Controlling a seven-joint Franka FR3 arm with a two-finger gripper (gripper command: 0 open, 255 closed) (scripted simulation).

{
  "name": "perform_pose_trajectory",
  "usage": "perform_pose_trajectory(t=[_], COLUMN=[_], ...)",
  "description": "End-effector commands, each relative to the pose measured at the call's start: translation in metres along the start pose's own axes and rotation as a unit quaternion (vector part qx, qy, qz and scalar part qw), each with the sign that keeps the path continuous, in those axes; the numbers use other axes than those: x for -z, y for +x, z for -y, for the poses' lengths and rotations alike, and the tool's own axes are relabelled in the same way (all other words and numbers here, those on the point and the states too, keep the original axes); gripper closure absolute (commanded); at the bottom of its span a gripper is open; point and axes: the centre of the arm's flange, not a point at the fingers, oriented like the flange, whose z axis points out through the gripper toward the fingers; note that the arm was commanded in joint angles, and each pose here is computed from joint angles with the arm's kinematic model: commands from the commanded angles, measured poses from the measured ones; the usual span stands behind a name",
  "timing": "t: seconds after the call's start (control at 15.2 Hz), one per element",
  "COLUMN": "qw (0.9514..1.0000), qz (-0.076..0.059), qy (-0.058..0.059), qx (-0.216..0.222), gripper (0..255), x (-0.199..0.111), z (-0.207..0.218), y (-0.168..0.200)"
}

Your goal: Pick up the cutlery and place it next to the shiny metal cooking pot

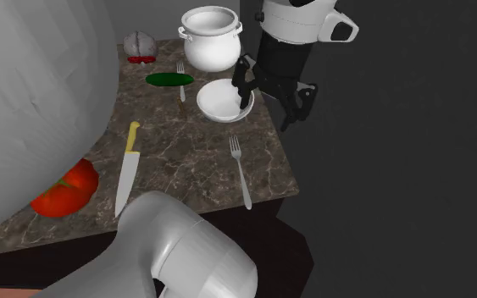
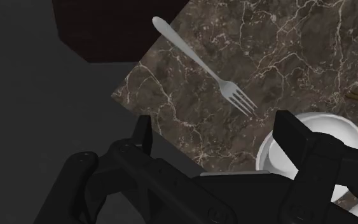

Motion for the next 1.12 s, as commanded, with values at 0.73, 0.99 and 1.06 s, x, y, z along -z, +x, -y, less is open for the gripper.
perform_pose_trajectory(t=[0.73, 0.99, 1.06], qw=[0.9787, 0.9605, 0.957], qz=[-0.054, -0.073, -0.076], qy=[-0.026, -0.035, -0.037], qx=[0.196, 0.266, 0.278], gripper=[0, 0, 0], x=[-0.136, -0.186, -0.194], z=[0.049, 0.066, 0.069], y=[0.013, 0.017, 0.017])
